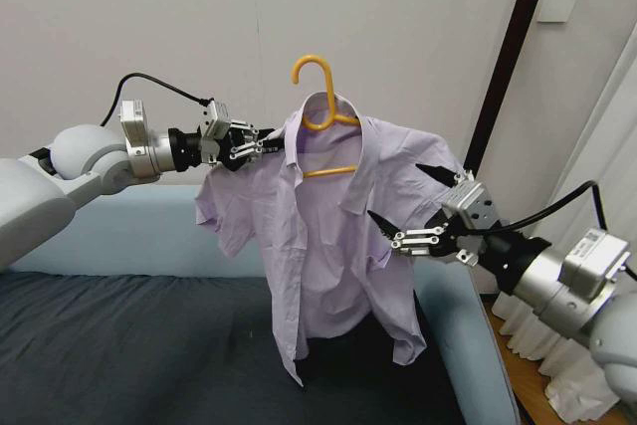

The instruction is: Pick up the clothes from the sofa and hang them on the clothes hanger.

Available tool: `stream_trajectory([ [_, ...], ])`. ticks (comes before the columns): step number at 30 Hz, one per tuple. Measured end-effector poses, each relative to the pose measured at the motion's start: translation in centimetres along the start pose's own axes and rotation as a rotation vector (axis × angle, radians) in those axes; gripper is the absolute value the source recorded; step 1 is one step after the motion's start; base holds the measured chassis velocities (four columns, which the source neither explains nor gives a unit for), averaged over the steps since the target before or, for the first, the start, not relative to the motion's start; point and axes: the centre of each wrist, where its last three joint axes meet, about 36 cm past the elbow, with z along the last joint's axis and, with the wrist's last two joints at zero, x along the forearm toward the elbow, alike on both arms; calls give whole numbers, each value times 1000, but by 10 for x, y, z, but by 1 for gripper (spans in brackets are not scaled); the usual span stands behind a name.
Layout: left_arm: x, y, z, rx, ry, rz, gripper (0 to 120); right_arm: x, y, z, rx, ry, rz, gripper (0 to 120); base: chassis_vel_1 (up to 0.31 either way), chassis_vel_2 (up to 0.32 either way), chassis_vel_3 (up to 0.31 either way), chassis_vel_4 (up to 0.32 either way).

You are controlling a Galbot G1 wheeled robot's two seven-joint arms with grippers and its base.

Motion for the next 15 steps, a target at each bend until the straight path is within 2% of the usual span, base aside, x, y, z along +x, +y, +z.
stream_trajectory([
  [2, -2, 0, -1, -7, -4, 12, 8, 4, -10, -4, 0, 16, -17, 100, 0, 0, 0, 0],
  [5, -25, 6, -1, -49, -26, 86, 8, 17, -42, -22, 29, 48, -11, 100, 0, 0, 0, 0],
  [11, -50, 7, 0, -85, -53, 176, 8, 26, -56, -35, 64, 106, -36, 100, 0, 0, 0, 0],
  [14, -51, 7, 0, -91, -60, 189, 8, 27, -57, -36, 77, 144, -62, 100, 0, 0, 0, 0],
  [15, -49, 7, -1, -93, -64, 191, 8, 27, -57, -36, 80, 161, -76, 96, 0, 0, 0, 0],
])
